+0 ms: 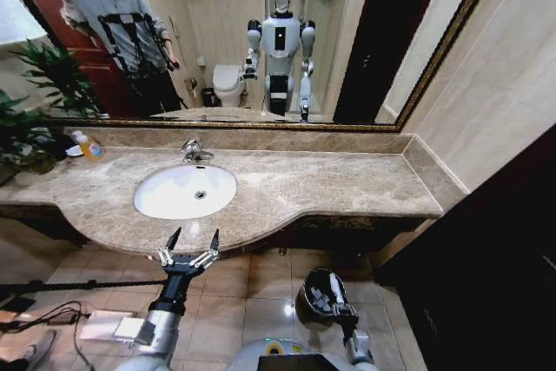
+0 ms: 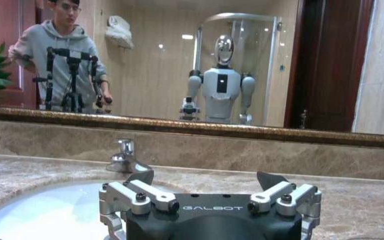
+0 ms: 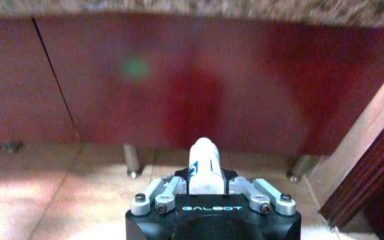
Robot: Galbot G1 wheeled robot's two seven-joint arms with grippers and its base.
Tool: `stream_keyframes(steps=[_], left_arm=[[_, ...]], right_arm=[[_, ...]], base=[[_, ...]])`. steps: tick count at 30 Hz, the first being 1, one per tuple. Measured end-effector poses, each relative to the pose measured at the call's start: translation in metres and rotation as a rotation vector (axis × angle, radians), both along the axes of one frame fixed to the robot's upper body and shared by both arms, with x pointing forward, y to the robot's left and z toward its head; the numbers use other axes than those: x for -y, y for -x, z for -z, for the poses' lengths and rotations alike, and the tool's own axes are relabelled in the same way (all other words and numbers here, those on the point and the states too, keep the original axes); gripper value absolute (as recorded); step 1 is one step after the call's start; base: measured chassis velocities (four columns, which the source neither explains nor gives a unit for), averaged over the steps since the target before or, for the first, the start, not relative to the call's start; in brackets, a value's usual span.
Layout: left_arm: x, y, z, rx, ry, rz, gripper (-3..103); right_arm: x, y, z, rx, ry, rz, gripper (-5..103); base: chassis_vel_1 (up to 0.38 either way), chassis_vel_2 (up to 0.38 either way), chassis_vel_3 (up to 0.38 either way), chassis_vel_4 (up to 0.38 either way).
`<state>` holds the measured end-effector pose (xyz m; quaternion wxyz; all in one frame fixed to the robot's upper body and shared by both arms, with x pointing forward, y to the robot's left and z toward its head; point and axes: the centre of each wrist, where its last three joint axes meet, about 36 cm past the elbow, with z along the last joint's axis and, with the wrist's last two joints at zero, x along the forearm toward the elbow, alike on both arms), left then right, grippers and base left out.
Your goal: Pick up the trash from the sink and place it in the trash bin.
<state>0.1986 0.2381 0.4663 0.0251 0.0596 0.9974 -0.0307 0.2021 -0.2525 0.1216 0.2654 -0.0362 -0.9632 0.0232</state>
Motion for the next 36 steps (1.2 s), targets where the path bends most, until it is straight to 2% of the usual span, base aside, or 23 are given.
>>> stream_keyframes(steps=[11, 19, 21, 27, 34, 36], left_arm=[[0.0, 0.0, 0.0, 0.0, 0.0, 0.0, 100], [0.0, 0.0, 0.0, 0.0, 0.0, 0.0, 100], [0.0, 0.0, 0.0, 0.0, 0.0, 0.0, 100], [0.0, 0.0, 0.0, 0.0, 0.0, 0.0, 100], [0.0, 0.0, 0.0, 0.0, 0.0, 0.0, 100], [0.0, 0.0, 0.0, 0.0, 0.0, 0.0, 100]], right_arm=[[0.007, -0.008, 0.044, -0.122, 0.021, -0.021, 28], [0.007, -0.029, 0.064, -0.164, 0.018, -0.031, 28], [0.006, -0.046, 0.076, -0.185, 0.032, -0.049, 28], [-0.002, -0.071, 0.085, -0.224, 0.011, -0.037, 28], [-0.004, -0.08, 0.09, -0.268, -0.008, -0.039, 25], [-0.004, -0.082, 0.091, -0.278, -0.013, -0.042, 33]], base=[[0.0, 0.0, 0.0, 0.0], [0.0, 0.0, 0.0, 0.0], [0.0, 0.0, 0.0, 0.0], [0.0, 0.0, 0.0, 0.0], [0.0, 0.0, 0.0, 0.0], [0.0, 0.0, 0.0, 0.0]])
